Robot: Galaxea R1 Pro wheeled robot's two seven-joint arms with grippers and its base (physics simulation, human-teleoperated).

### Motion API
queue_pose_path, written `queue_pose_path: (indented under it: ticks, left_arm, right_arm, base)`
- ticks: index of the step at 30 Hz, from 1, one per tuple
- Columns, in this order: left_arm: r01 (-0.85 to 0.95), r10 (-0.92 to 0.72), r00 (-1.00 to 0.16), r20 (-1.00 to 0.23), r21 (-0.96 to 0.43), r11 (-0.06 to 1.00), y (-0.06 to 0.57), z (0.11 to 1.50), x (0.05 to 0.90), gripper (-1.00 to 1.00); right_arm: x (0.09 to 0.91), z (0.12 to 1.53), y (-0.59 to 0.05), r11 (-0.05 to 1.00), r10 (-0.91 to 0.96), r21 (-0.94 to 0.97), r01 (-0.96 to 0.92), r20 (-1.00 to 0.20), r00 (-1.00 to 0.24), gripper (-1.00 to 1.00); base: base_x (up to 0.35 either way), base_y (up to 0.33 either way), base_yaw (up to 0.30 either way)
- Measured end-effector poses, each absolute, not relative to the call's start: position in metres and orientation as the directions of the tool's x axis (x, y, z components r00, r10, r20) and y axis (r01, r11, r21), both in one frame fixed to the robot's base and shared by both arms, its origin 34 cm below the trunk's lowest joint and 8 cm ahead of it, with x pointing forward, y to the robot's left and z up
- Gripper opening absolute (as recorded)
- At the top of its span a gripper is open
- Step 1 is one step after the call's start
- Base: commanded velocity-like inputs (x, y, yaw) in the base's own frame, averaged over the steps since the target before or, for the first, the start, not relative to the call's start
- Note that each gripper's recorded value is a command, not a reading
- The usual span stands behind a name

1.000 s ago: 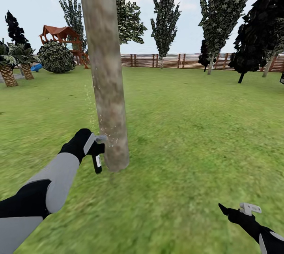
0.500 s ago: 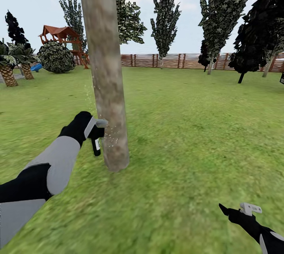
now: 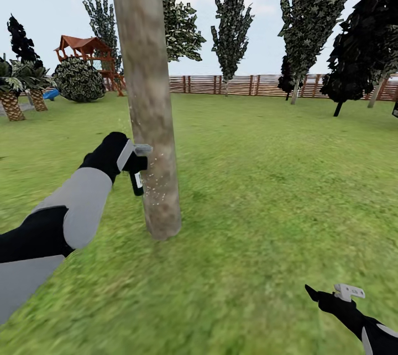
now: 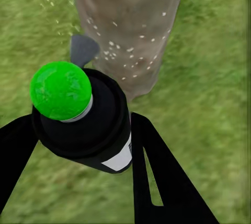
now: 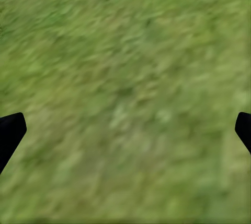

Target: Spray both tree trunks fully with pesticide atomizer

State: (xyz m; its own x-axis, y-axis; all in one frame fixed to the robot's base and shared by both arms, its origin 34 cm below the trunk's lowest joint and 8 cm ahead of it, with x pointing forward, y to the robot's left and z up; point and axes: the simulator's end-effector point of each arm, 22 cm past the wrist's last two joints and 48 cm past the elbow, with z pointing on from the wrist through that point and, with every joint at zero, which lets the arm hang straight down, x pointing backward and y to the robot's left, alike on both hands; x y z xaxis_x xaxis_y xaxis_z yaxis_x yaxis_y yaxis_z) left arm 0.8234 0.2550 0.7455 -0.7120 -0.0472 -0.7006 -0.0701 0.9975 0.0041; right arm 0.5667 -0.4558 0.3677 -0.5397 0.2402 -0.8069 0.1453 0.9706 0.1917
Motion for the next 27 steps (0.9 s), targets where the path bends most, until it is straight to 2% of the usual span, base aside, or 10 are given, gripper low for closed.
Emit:
queue_pose_path:
  ticks: [27]
  left_arm:
    - [-0.006,0.013,-0.654,-0.757,0.023,1.0,0.231,0.921,0.829,-1.0]
  right_arm:
    - [0.566,0.369,-0.461,0.972,0.236,0.185,0.148,-0.808,-0.539,1.0]
  base:
    - [0.0,0.0,0.0]
